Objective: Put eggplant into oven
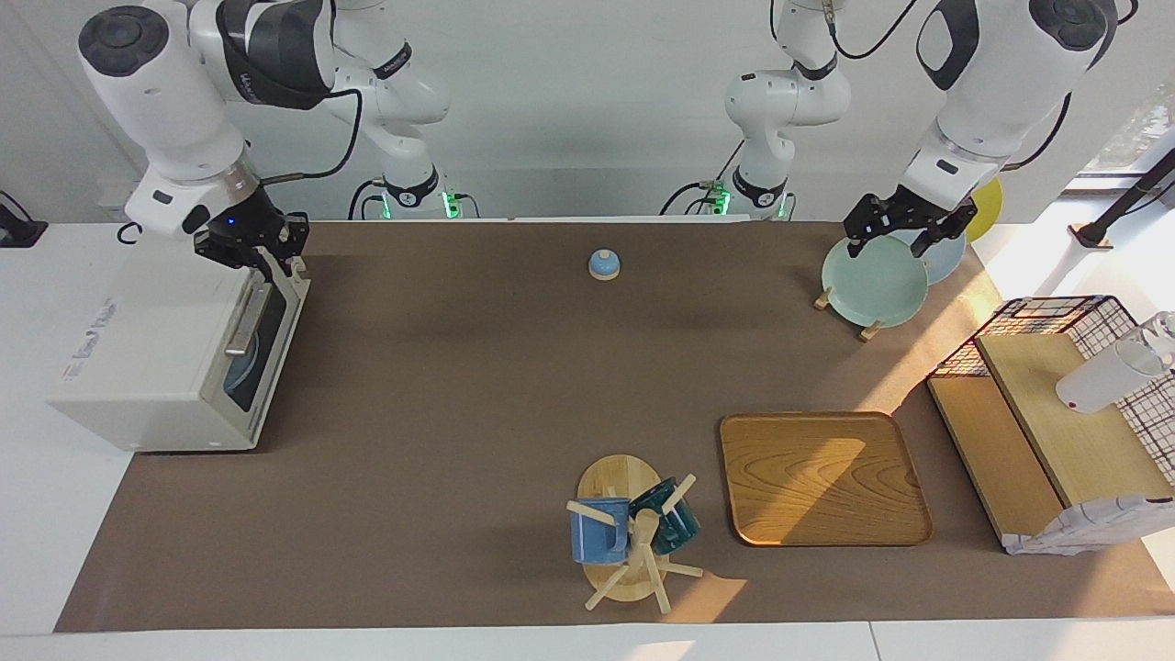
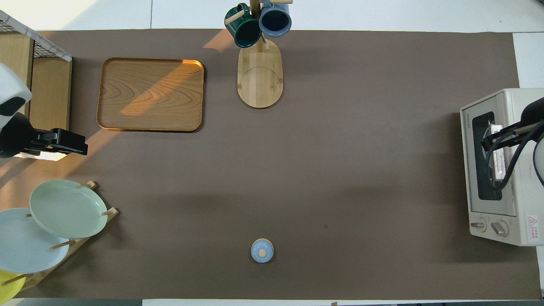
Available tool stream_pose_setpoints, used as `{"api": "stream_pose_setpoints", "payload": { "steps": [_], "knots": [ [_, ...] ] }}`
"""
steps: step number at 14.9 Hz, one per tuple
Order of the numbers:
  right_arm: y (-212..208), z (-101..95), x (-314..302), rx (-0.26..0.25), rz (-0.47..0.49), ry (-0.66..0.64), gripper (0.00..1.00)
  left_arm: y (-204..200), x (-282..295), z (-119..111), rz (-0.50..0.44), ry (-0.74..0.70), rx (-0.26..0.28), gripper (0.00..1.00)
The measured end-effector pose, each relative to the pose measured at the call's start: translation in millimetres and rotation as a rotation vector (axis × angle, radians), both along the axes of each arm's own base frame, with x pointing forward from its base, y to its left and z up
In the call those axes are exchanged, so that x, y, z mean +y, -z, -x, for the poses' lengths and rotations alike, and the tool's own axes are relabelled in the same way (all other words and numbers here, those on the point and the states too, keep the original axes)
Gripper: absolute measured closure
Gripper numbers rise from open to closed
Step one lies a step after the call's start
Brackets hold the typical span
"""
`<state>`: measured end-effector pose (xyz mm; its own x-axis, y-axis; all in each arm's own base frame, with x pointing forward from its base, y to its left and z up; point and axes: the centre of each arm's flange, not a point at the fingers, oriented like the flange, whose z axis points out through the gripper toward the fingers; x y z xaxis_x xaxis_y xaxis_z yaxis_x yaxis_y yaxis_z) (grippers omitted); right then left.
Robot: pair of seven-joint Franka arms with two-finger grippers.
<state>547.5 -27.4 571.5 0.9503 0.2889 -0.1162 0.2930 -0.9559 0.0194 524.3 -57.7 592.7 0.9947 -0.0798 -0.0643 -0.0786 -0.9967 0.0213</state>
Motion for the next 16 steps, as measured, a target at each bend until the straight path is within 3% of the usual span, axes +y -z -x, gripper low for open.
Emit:
{"api": "stream_pose_setpoints", "payload": {
  "steps": [2, 8, 16],
  "knots": [
    [10.3, -3.8, 3.9, 0.01, -0.008, 0.022, 0.6, 0.0, 0.0, 0.0, 0.0, 0.0, 0.0, 0.0],
    [14.7, -8.7, 11.5, 0.005, 0.0, 0.093, 0.01, 0.0, 0.0, 0.0, 0.0, 0.0, 0.0, 0.0],
    [7.8, -9.5, 44.2, -0.008, 0.009, 0.119, 0.0, 0.0, 0.0, 0.0, 0.0, 0.0, 0.0, 0.0]
  ]
}}
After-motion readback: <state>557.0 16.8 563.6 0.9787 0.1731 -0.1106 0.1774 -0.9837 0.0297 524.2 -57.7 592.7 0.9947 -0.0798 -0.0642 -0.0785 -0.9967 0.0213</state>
